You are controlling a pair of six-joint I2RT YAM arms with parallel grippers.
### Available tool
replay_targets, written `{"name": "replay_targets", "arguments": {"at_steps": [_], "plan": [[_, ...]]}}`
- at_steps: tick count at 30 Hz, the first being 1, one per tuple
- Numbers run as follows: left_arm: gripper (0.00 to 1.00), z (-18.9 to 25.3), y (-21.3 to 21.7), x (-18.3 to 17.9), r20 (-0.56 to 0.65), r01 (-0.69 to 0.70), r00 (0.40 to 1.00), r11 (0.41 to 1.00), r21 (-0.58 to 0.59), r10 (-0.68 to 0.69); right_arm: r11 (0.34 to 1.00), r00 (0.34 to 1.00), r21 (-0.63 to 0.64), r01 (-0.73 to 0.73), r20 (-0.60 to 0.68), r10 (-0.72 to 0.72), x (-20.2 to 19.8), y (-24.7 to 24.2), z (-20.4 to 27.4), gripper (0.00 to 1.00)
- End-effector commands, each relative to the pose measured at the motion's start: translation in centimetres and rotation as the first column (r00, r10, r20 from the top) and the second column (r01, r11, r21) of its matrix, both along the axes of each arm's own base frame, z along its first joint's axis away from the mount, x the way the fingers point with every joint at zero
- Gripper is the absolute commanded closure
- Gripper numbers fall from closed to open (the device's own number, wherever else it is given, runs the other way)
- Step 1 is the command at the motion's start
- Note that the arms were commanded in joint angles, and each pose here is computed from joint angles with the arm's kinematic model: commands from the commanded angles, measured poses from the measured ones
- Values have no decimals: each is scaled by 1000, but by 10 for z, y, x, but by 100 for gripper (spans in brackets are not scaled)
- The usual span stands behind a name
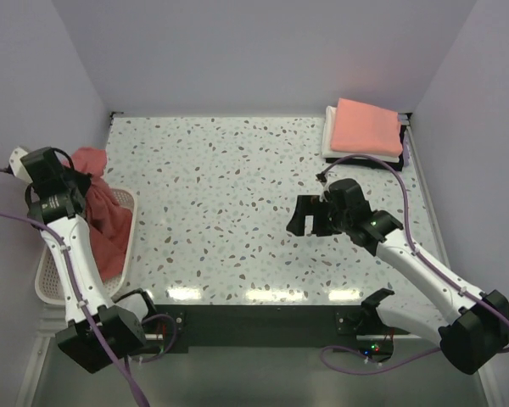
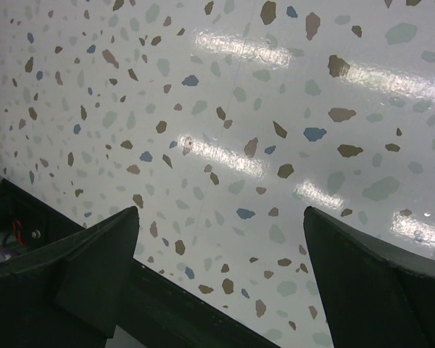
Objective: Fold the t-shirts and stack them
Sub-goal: Grab the tshirt from the pile, then move the tshirt to the center of the board
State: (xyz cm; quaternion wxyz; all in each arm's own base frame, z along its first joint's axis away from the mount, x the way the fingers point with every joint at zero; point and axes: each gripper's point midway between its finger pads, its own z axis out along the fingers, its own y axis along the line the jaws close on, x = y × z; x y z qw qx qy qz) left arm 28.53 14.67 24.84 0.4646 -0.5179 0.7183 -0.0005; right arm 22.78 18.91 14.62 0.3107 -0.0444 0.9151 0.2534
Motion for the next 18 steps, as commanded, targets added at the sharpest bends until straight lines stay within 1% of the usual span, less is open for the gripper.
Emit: {"name": "replay_targets", "arguments": {"at_steps": [1, 2, 3, 4, 5, 6, 7, 8, 10, 11, 13, 14, 15, 16, 18], "plan": [[100, 102, -21, 21, 264, 147, 949, 983, 106, -170, 999, 999, 38, -38, 40, 37, 3, 8, 9, 1], [100, 119, -33, 26, 306, 206, 923, 971, 118, -233, 998, 998, 39, -39, 45, 38, 4, 9, 11, 1], [100, 151, -39, 31, 365, 232, 889, 959, 161, -276, 999, 998, 39, -38, 46, 37, 4, 9, 11, 1], [100, 165, -45, 33, 398, 255, 865, 952, 172, -304, 999, 998, 38, -39, 51, 37, 5, 9, 12, 1], [100, 181, -59, 36, 431, 304, 829, 934, 190, -357, 999, 998, 39, -38, 54, 36, 6, 9, 13, 1], [100, 212, -68, 39, 486, 323, 774, 914, 247, -405, 999, 998, 40, -36, 55, 34, 6, 9, 13, 1], [100, 226, -78, 41, 511, 348, 740, 899, 266, -438, 999, 998, 39, -36, 58, 33, 7, 9, 14, 1], [100, 251, -96, 44, 538, 383, 688, 873, 301, -487, 999, 998, 40, -35, 60, 33, 7, 9, 15, 1], [100, 274, -115, 49, 540, 413, 646, 842, 347, -540, 999, 997, 41, -31, 65, 29, 8, 8, 17, 1], [100, 294, -138, 53, 545, 462, 597, 808, 367, -589, 999, 997, 36, -28, 68, 26, 8, 7, 18, 1], [100, 309, -157, 56, 547, 499, 548, 772, 394, -633, 999, 996, 37, -24, 82, 20, 8, 6, 21, 1], [100, 318, -173, 57, 553, 528, 508, 746, 405, -660, 999, 996, 35, -17, 86, 14, 9, 5, 22, 1], [100, 321, -181, 58, 554, 543, 488, 732, 412, -674, 999, 996, 33, -11, 91, 7, 10, 4, 23, 1], [100, 323, -197, 57, 554, 575, 453, 704, 417, -698, 999, 995, 34, -7, 97, 4, 10, 3, 24, 1], [100, 322, -212, 62, 547, 603, 421, 674, 427, -723, 999, 995, 32, -2, 104, -2, 11, 2, 26, 1]]}}
